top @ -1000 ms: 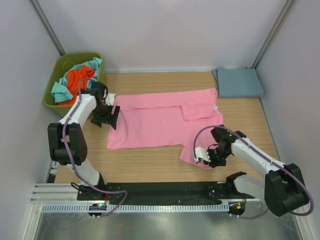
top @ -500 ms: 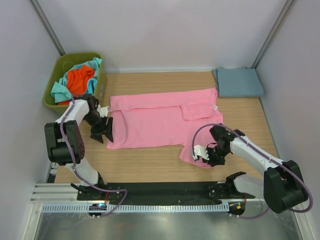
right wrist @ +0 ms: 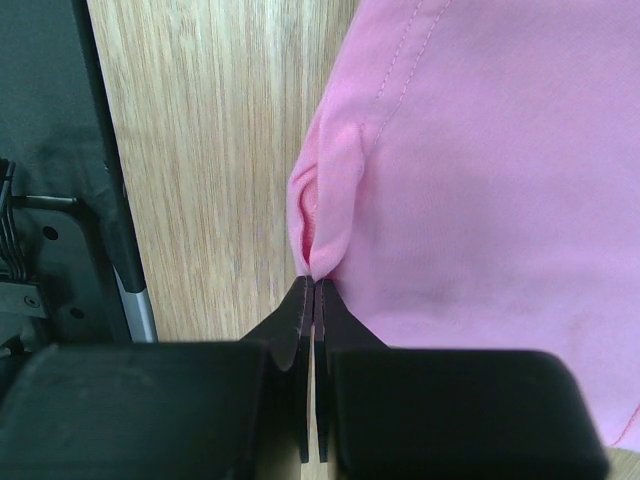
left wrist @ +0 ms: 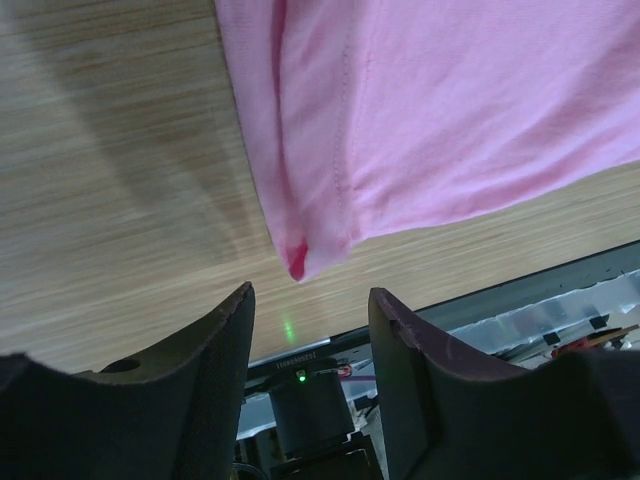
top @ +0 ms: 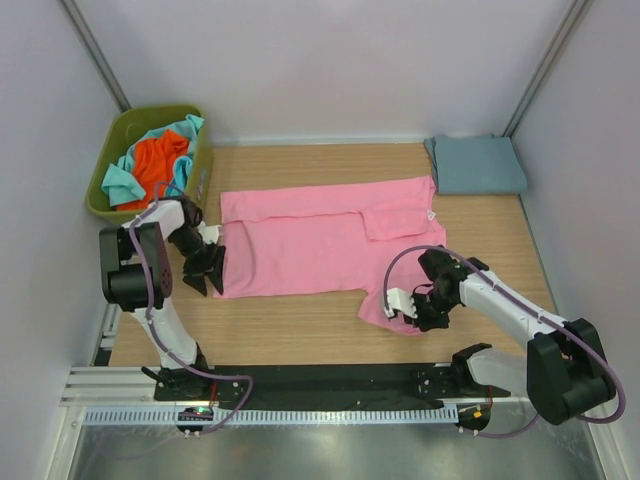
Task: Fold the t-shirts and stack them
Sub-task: Fold the tshirt
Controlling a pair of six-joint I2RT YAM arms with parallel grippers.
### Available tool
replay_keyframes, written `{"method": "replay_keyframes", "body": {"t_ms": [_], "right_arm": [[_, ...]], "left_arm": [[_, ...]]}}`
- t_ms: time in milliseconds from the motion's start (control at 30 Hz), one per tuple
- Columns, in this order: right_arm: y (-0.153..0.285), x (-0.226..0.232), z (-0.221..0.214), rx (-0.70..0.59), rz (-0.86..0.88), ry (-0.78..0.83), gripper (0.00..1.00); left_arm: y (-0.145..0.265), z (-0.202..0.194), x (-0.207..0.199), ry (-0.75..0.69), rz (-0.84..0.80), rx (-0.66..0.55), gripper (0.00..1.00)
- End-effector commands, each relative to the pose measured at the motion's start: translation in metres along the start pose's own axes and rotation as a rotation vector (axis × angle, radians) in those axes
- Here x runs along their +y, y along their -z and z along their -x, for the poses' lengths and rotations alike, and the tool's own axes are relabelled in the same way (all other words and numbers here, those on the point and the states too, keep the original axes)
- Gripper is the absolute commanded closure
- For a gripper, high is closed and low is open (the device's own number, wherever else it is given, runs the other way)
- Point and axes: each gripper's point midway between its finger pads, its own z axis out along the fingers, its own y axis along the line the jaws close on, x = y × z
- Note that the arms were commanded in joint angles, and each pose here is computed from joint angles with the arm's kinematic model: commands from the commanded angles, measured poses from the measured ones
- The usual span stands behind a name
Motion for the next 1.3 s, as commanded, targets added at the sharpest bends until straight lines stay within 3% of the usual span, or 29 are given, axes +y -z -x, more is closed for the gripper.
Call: {"method": "replay_keyframes", "body": {"t_ms": [0, 367, 467, 600, 667, 1033, 1267], "right_arm": [[0.007, -0.013, 0.008, -0.009, -0.041, 0.006, 0.98], [0.005, -0.015, 0.008, -0.011, -0.044, -0.015, 0.99], [0.005, -0.017, 0.009, -0.010, -0.049, -0.017, 0.98], [0.007, -0.020, 0.008, -0.003, -0.069, -0.037, 0.99], [0.009, -0.022, 0.009, -0.002, -0.083, -0.054, 0.99], [0.052, -0.047, 0.028, -0.068, -0.329, -0.195, 0.99], [0.090, -0.068, 0.038, -0.103, -0.499, -0.270, 0.99]], "left_arm": [[-0.006, 0.007, 0.010, 0.039, 0.021, 0.010, 0.50], [-0.018, 0.010, 0.012, 0.047, 0.003, 0.045, 0.58], [-0.018, 0.012, 0.010, 0.047, -0.010, 0.045, 0.68], [-0.017, 0.011, 0.008, 0.039, -0.025, 0.052, 0.93], [-0.015, 0.009, 0.007, 0.033, -0.027, 0.052, 0.99], [0.040, 0.013, -0.018, -0.065, -0.066, -0.088, 1.00], [0.065, 0.012, -0.016, -0.132, -0.028, -0.094, 1.00]]}}
